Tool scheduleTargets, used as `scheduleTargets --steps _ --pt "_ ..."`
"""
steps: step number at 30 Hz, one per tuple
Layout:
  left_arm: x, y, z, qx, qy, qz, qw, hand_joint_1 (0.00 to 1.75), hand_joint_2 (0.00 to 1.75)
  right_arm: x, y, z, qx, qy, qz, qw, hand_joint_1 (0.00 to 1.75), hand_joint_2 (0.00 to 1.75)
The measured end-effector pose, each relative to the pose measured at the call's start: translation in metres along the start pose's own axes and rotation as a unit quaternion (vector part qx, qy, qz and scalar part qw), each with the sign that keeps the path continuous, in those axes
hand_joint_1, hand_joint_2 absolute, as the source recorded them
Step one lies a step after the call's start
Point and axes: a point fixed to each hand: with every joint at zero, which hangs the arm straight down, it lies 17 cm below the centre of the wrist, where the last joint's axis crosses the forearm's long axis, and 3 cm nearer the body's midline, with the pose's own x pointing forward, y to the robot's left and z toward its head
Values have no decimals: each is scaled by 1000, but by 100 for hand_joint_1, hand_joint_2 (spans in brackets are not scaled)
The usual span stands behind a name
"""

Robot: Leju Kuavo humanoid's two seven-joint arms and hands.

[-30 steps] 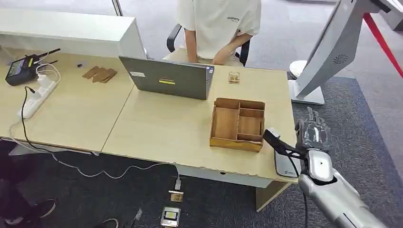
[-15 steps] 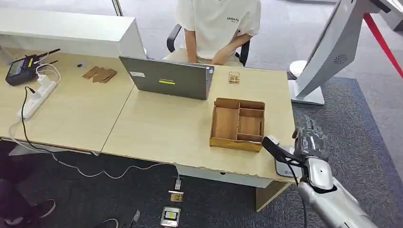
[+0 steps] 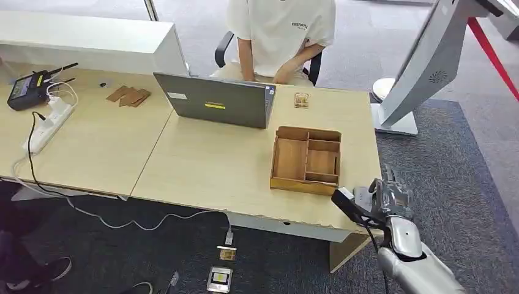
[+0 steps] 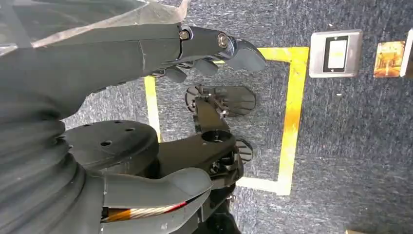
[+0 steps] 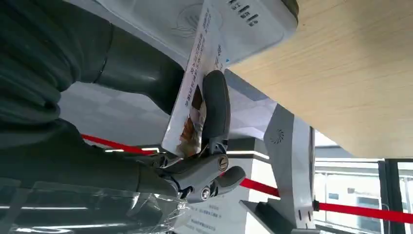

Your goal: Pass the card to the sensor for recognition and then transmit it.

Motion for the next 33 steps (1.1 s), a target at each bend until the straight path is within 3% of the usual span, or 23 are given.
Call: scheduleTargets --steps 7,15,24,33 --pt "-2 2 0 5 1 8 1000 0 175 2 11 8 8 1 -9 1000 175 175" --pt "-3 2 1 8 -1 7 1000 0 175 8 -4 9 -32 3 -35 999 175 175" --pt "6 1 -2 4 -1 -4 1000 0 175 33 -94 -16 -121 -25 -45 991 175 175" --pt "25 -11 -4 -17 -6 -34 999 0 175 102 -193 -41 -189 -113 -23 975 175 175"
